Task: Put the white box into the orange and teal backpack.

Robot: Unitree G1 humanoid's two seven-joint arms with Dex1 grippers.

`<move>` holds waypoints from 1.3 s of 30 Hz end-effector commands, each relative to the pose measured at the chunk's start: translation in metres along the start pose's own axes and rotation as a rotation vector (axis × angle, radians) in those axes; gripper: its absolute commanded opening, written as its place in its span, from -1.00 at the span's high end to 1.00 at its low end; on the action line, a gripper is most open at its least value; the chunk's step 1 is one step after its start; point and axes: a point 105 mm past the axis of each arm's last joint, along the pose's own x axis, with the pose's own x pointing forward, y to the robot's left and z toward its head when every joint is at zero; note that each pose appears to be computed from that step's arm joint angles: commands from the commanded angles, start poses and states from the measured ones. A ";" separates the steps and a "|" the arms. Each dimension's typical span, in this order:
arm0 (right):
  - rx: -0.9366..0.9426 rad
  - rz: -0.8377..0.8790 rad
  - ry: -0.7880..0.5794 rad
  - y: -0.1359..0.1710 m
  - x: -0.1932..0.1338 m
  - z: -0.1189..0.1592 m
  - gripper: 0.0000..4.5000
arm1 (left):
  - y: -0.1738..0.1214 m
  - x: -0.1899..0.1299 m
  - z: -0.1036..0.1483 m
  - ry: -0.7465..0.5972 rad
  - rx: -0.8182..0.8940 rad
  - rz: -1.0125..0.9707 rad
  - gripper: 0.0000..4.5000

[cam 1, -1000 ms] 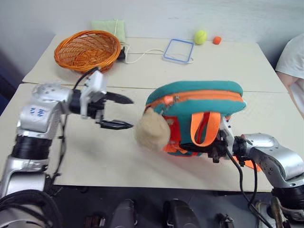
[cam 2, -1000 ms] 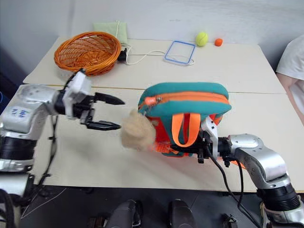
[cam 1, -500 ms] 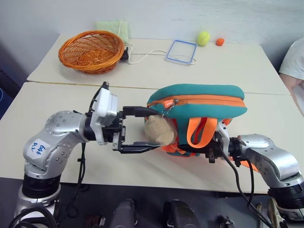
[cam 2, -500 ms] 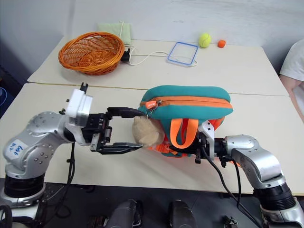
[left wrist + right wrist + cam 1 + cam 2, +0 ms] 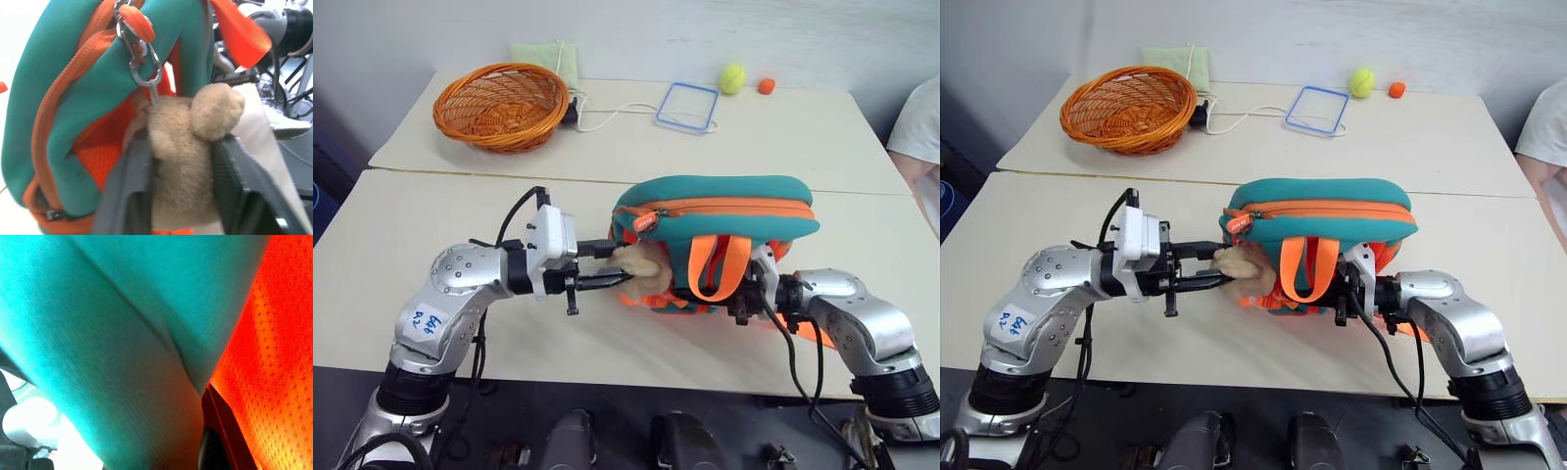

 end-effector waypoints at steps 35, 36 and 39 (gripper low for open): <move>-0.021 -0.133 -0.268 -0.001 -0.016 0.037 0.97 | 0.049 -0.011 -0.106 0.247 -0.273 0.158 0.92; -0.031 -0.142 -0.265 -0.002 -0.017 0.035 0.97 | 0.048 -0.016 -0.104 0.240 -0.257 0.159 0.77; -0.042 -0.167 -0.203 -0.003 -0.026 0.022 0.63 | 0.048 -0.051 -0.093 0.238 -0.275 0.162 0.34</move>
